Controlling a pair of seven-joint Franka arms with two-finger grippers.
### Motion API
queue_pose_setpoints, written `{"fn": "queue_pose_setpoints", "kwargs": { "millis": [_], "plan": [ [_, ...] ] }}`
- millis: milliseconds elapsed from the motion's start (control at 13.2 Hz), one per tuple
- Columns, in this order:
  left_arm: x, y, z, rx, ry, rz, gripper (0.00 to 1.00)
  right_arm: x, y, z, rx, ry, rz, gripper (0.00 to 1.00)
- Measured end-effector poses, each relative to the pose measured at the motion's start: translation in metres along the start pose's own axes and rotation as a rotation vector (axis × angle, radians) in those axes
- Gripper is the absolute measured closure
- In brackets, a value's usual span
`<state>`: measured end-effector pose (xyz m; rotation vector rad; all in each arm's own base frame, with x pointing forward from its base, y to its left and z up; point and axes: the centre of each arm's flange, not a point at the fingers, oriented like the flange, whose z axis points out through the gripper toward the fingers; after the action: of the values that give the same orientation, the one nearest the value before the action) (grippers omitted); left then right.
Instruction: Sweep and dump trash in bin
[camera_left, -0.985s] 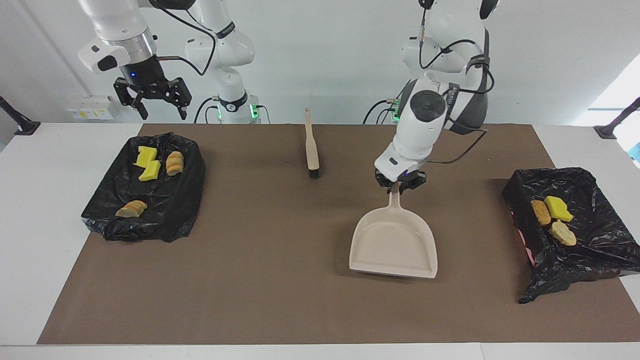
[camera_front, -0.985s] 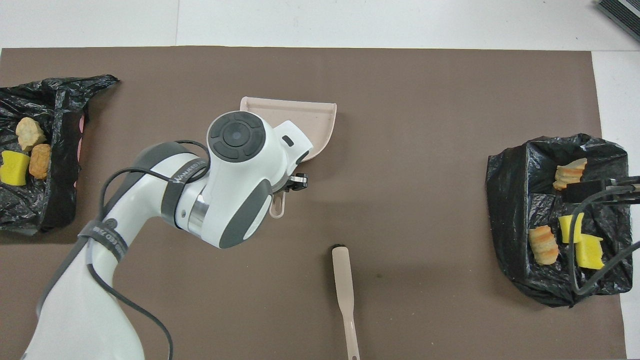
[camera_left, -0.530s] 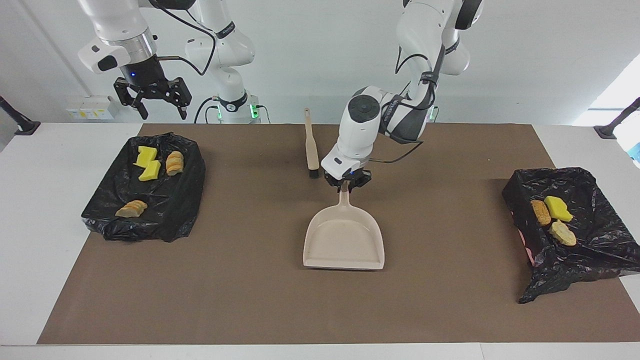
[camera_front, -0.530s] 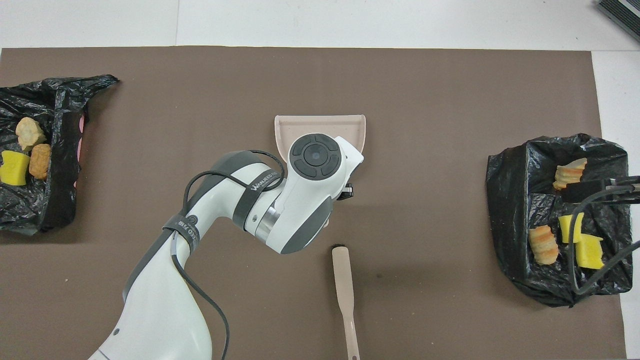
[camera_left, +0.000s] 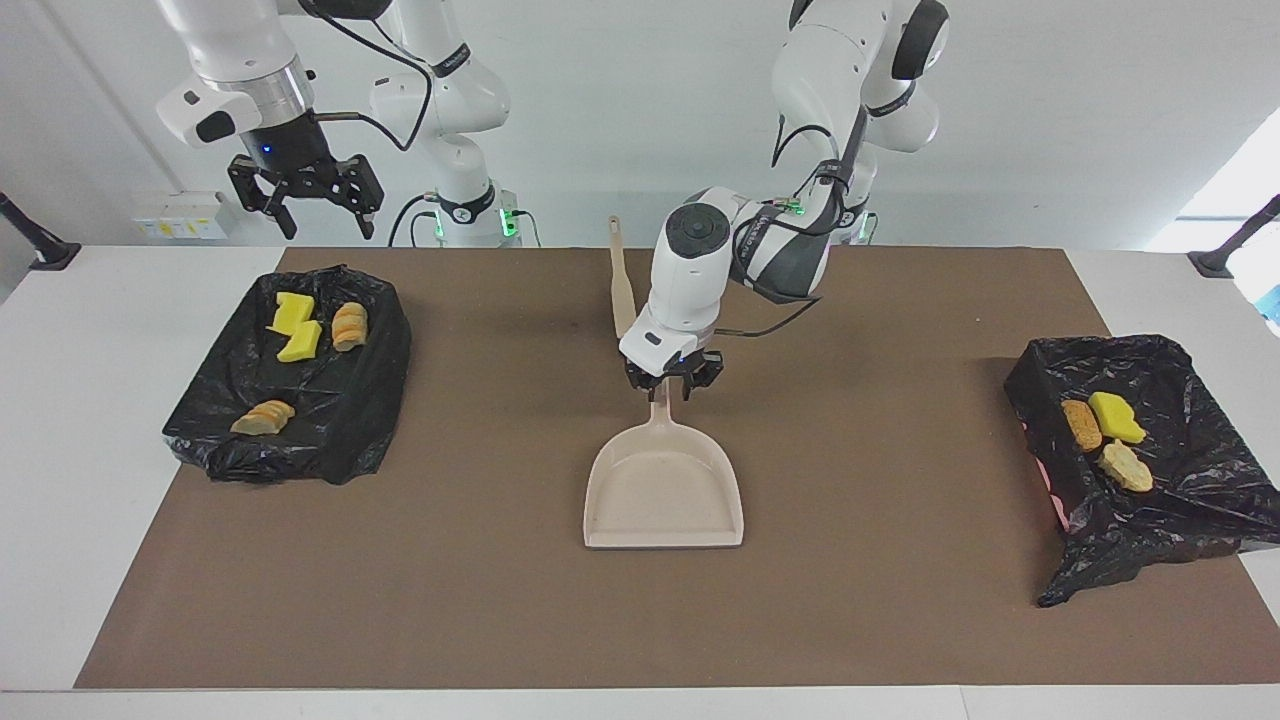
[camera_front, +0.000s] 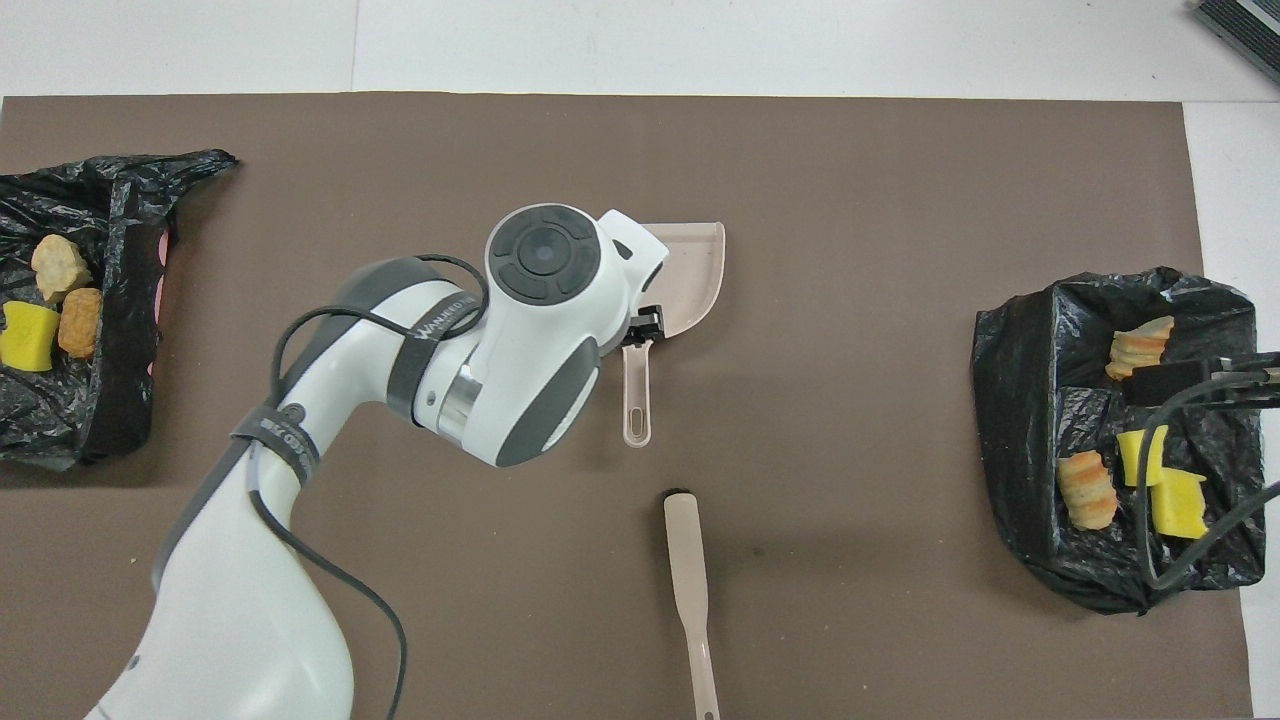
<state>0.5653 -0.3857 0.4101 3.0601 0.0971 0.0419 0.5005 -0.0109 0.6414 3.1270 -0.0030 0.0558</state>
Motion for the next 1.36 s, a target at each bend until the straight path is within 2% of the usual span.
{"fn": "queue_pose_setpoints", "kwargs": {
  "millis": [76, 455, 682, 909, 1137, 1364],
  "plan": [
    [0.014, -0.020, -0.012, -0.007, 0.014, -0.022, 0.00, 0.000, 0.000, 0.000, 0.000, 0.000, 0.000, 0.00],
    [0.076, -0.138, -0.056, -0.006, 0.054, 0.037, 0.00, 0.000, 0.000, 0.000, 0.000, 0.000, 0.000, 0.00],
    [0.091, -0.211, -0.088, 0.010, 0.043, 0.107, 0.00, 0.000, 0.000, 0.000, 0.000, 0.000, 0.000, 0.00],
    [0.093, -0.280, -0.115, 0.025, -0.002, 0.195, 0.00, 0.000, 0.000, 0.000, 0.000, 0.000, 0.000, 0.00],
    [0.083, -0.335, -0.156, 0.027, -0.009, 0.223, 0.00, 0.000, 0.000, 0.000, 0.000, 0.000, 0.000, 0.00],
    [0.063, -0.347, -0.196, 0.027, 0.006, 0.214, 0.00, 0.000, 0.000, 0.000, 0.000, 0.000, 0.000, 0.00]
  ]
}}
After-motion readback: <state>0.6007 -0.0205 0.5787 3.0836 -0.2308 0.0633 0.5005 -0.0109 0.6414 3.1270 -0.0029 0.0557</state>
